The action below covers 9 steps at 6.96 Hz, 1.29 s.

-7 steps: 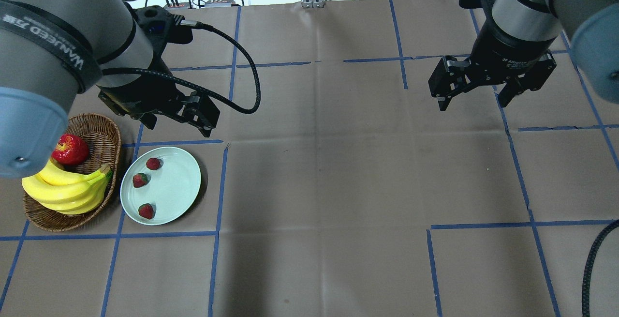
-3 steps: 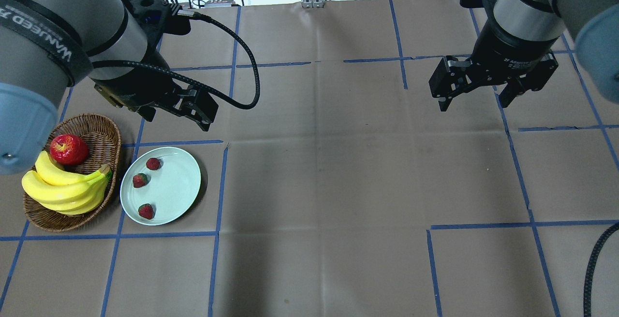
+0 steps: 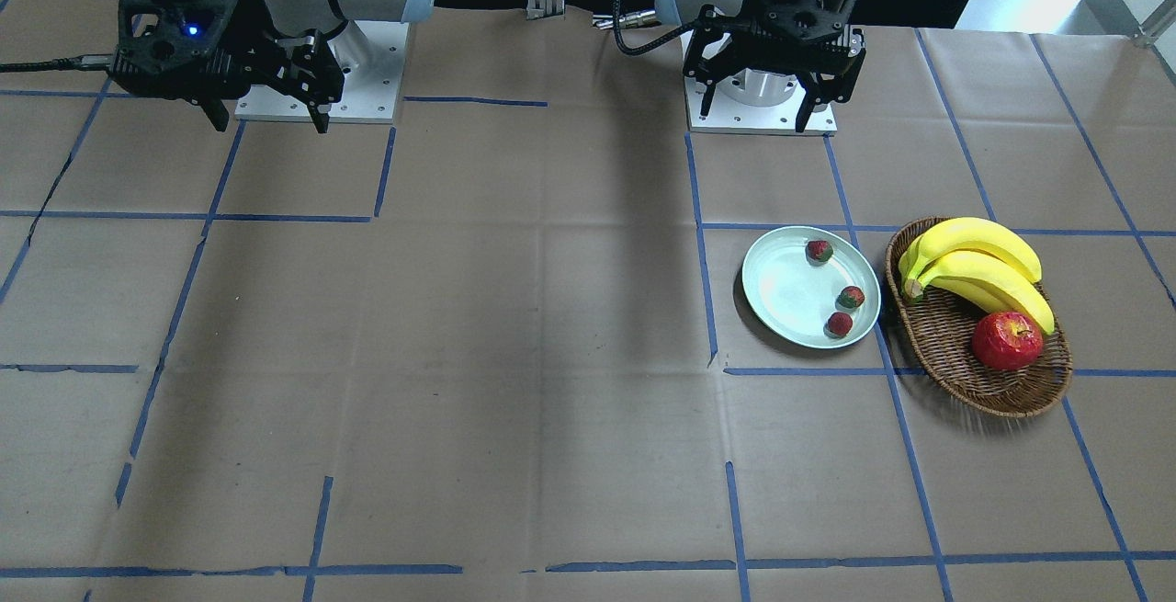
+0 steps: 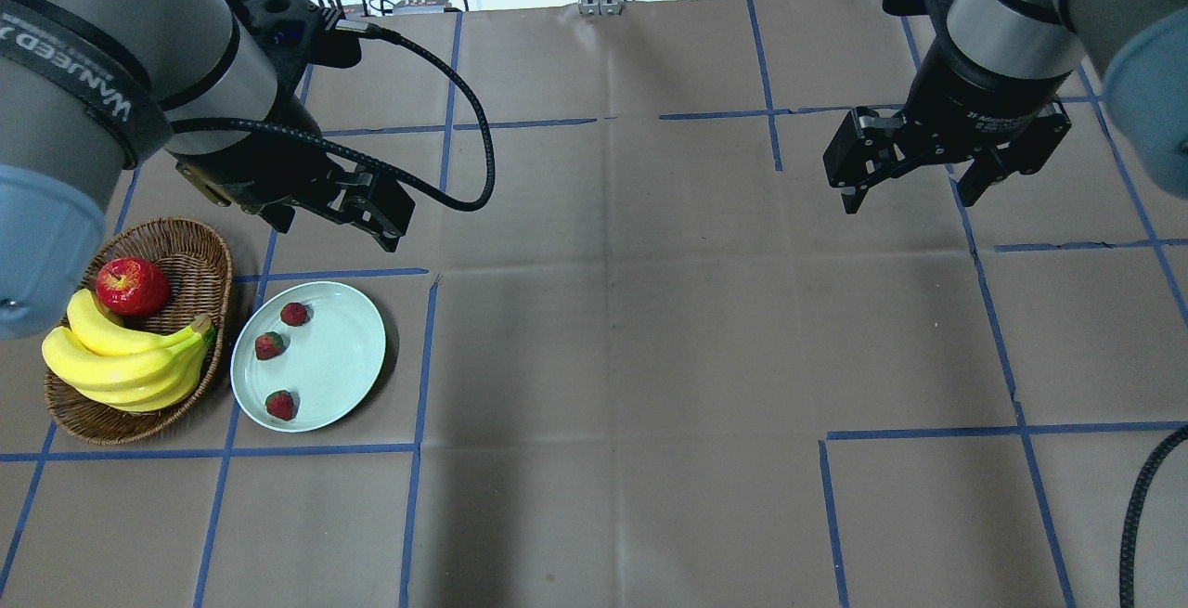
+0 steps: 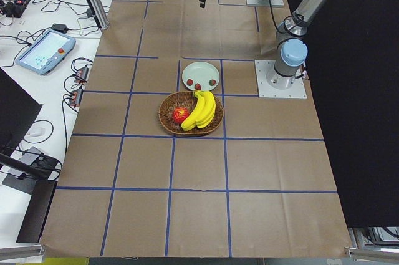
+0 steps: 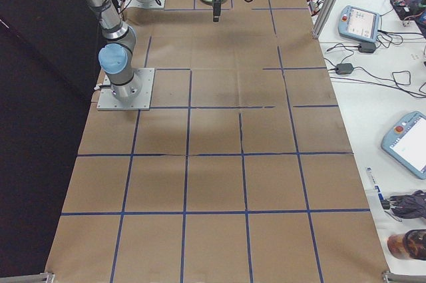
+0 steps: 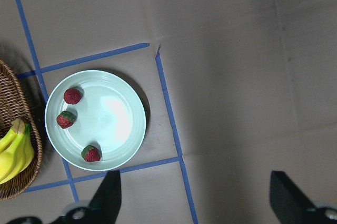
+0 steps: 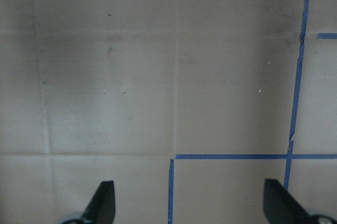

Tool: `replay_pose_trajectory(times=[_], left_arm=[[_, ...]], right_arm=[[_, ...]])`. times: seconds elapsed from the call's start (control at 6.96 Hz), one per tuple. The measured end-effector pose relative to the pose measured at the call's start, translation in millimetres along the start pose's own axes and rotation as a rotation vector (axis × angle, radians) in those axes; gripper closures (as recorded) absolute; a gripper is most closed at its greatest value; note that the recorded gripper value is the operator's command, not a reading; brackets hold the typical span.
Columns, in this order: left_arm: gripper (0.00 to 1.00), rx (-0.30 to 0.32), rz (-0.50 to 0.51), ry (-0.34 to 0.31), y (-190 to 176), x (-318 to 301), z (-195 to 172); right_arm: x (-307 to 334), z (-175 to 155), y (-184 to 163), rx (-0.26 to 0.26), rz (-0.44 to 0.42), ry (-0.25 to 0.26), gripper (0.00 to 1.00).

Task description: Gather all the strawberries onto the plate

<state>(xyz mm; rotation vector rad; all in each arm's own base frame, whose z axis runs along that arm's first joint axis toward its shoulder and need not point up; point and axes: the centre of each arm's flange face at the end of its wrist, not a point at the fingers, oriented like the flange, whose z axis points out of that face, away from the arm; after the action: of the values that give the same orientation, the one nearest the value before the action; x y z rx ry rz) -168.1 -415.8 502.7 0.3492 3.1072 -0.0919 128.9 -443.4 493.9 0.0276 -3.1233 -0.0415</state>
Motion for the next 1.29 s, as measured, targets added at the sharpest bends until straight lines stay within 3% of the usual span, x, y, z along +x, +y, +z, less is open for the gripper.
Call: replay_pose_trajectory(times=[1.29], left_arm=[[0.00, -0.001, -0.004, -0.002, -0.9, -1.6, 0.4]], right_arm=[[0.2, 0.1, -0.4, 0.001, -0.003, 0.002, 0.00]])
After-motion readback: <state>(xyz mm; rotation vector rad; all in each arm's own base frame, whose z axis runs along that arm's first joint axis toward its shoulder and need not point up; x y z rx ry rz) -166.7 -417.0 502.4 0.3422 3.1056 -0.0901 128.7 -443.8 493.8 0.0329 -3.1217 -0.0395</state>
